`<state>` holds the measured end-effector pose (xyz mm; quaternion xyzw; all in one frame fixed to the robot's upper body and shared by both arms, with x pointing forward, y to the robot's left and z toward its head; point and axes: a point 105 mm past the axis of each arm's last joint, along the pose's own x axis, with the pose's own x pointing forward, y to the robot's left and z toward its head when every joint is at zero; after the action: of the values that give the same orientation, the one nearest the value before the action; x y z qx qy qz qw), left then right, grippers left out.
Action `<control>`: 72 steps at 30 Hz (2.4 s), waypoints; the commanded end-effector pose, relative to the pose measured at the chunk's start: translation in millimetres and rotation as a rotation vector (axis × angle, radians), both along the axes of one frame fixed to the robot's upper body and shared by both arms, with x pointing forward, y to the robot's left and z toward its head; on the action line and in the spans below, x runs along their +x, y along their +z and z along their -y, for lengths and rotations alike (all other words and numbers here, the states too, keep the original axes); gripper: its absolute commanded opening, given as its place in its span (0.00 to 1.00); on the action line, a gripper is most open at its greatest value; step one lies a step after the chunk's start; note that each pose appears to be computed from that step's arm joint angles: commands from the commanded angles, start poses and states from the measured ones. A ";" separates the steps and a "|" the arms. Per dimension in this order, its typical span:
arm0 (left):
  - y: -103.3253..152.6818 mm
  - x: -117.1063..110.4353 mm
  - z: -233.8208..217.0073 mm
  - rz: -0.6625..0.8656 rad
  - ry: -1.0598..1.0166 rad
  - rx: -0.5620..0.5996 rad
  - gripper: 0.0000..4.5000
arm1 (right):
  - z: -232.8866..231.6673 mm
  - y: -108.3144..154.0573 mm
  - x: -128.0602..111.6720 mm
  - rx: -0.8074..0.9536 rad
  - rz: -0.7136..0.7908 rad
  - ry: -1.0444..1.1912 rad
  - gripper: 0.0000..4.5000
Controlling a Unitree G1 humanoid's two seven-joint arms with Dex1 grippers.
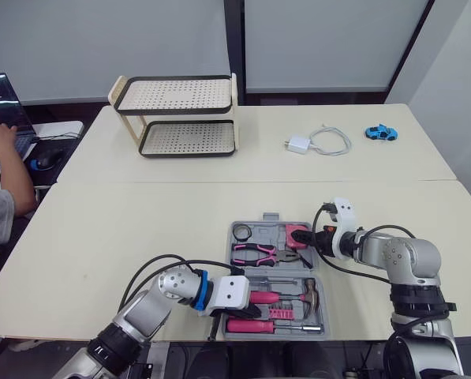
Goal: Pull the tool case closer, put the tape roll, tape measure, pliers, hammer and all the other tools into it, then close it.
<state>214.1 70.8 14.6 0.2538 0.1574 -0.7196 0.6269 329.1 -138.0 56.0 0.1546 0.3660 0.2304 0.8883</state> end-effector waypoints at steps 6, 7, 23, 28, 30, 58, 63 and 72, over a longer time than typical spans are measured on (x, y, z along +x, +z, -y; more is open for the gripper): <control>-26.8 -8.7 -17.9 -0.063 0.007 0.124 0.00 | -16.9 -2.8 3.6 0.096 0.021 0.053 0.99; -27.2 -9.0 -18.7 -0.064 0.005 0.128 0.00 | -18.2 -2.5 3.8 0.108 0.027 0.058 0.99; -32.9 -12.9 -29.0 -0.073 -0.021 0.167 0.00 | -26.5 21.5 7.7 0.237 0.258 0.172 0.99; -34.0 -14.4 -31.3 -0.073 -0.028 0.175 0.00 | -30.5 27.7 4.5 0.277 0.283 0.214 0.99; -34.1 -14.6 -31.7 -0.074 -0.029 0.177 0.00 | -32.3 30.8 2.9 0.276 0.306 0.240 0.99; -37.1 -14.2 -33.2 -0.073 -0.047 0.187 0.00 | -48.7 52.4 -19.9 0.240 0.433 0.508 0.99; -32.6 -9.2 -30.4 -0.059 -0.024 0.166 0.00 | -45.9 57.2 -27.8 0.203 0.463 0.559 0.99; 24.2 10.3 -32.8 -0.102 0.128 -0.022 0.00 | -41.1 68.1 -37.9 0.134 0.529 0.600 0.99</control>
<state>218.7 96.0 24.0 0.2091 0.2013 -0.7035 0.6487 296.9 -102.9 109.7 0.0438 0.1696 0.5122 0.8408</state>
